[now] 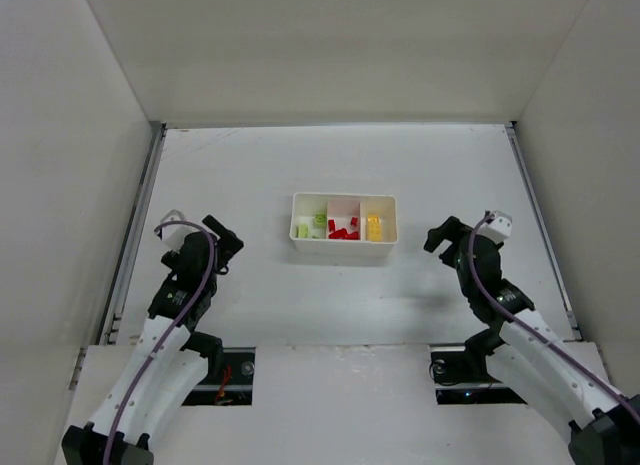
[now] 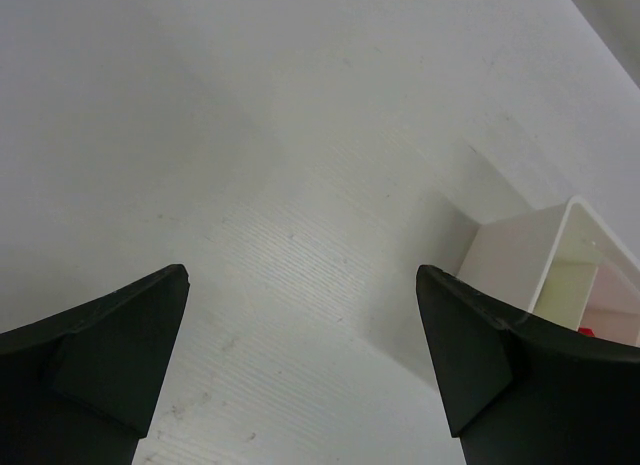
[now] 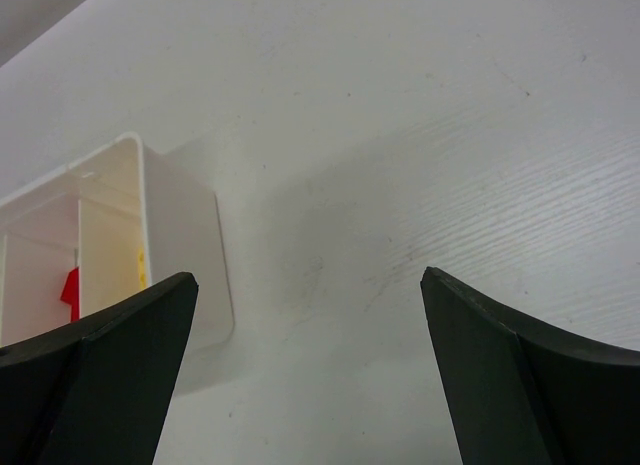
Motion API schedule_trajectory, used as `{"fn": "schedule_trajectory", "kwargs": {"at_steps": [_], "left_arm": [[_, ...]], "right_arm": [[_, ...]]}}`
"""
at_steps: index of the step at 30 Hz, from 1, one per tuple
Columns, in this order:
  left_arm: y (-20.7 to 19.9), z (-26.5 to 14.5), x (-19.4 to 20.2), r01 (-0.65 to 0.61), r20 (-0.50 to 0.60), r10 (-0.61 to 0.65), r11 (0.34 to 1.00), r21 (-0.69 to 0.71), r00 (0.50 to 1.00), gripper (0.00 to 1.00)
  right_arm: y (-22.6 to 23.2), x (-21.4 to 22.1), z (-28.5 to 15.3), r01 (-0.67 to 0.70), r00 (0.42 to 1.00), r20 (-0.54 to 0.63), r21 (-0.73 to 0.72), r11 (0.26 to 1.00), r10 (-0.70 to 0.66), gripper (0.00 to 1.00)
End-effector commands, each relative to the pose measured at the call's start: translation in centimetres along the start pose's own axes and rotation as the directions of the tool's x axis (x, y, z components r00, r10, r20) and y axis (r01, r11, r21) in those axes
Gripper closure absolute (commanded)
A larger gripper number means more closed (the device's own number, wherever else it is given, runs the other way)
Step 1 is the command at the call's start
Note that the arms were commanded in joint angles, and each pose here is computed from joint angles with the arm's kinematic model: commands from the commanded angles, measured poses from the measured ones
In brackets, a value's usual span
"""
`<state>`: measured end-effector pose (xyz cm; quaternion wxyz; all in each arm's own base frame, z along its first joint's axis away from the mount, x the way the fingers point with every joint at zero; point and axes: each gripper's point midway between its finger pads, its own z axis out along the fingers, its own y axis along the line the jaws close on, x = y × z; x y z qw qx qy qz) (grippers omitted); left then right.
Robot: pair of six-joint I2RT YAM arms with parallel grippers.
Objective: Sort the legos into containers by color
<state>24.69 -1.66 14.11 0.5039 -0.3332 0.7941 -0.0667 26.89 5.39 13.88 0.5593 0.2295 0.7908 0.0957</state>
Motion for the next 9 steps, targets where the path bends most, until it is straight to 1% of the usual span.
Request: {"fn": "schedule_trajectory", "kwargs": {"at_steps": [1, 6, 9], "left_arm": [[-1.8, -0.1, 0.2, 0.037, -0.002, -0.037, 0.995, 0.089, 0.999, 0.00], [-2.6, -0.1, -0.1, 0.023, 0.012, -0.025, 0.992, 0.126, 1.000, 0.00], [-2.3, -0.1, 0.0, 0.012, 0.019, -0.015, 0.992, 0.122, 1.000, 0.00]], "right_arm": [[1.6, -3.0, 0.6, 0.038, 0.998, 0.056, -0.034, 0.999, -0.036, 0.00], [1.3, -3.8, 2.0, 0.067, 0.997, 0.047, 0.007, 0.998, -0.067, 0.00], [1.3, -4.2, 2.4, 0.072, 0.996, 0.047, 0.024, 0.997, -0.073, 0.00]]}}
